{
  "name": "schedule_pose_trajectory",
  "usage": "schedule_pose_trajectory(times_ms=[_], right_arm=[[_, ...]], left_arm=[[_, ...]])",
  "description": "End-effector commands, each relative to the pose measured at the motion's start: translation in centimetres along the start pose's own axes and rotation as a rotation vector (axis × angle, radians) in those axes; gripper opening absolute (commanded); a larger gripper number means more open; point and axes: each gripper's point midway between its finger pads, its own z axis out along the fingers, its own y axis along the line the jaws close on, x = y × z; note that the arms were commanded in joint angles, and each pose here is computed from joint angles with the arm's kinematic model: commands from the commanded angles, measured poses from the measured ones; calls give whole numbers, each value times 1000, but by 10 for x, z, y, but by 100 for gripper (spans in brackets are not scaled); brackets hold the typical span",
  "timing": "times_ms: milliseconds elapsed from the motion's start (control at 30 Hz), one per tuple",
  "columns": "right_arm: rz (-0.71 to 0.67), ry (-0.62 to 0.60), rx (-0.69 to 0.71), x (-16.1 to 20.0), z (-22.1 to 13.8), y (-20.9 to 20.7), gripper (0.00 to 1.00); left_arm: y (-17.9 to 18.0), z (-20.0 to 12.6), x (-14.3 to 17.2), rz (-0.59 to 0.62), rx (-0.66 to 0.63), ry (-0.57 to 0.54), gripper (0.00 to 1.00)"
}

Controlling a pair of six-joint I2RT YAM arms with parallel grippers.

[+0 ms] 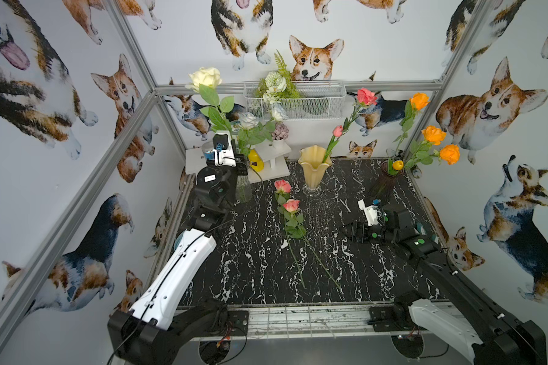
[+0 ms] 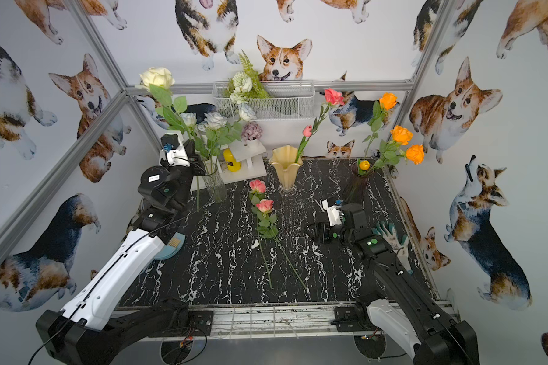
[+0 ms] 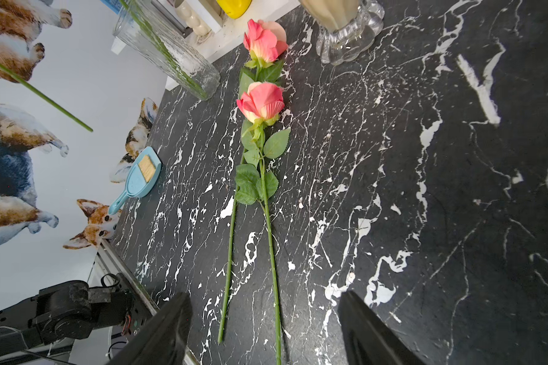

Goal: Arrange the flowers in different vases according to their variety
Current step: Insert the flower into the vase.

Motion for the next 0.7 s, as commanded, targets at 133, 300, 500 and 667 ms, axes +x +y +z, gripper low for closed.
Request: schedule_pose_trajectory(times_ms=[133, 300, 500, 667], right_arm=[[-11, -43, -18, -9, 2, 4, 78], [-7, -48, -13, -11, 4, 3, 78], [-2, -50, -9, -13, 8, 1, 78], [-2, -54, -5, -17, 11, 0, 78]], left_arm=[[14, 41, -53, -99, 35, -231, 0], [23, 69, -56, -110, 26, -275, 0], [28, 98, -46, -100, 24, -280, 0], [31, 107, -18, -119, 19, -257, 0]])
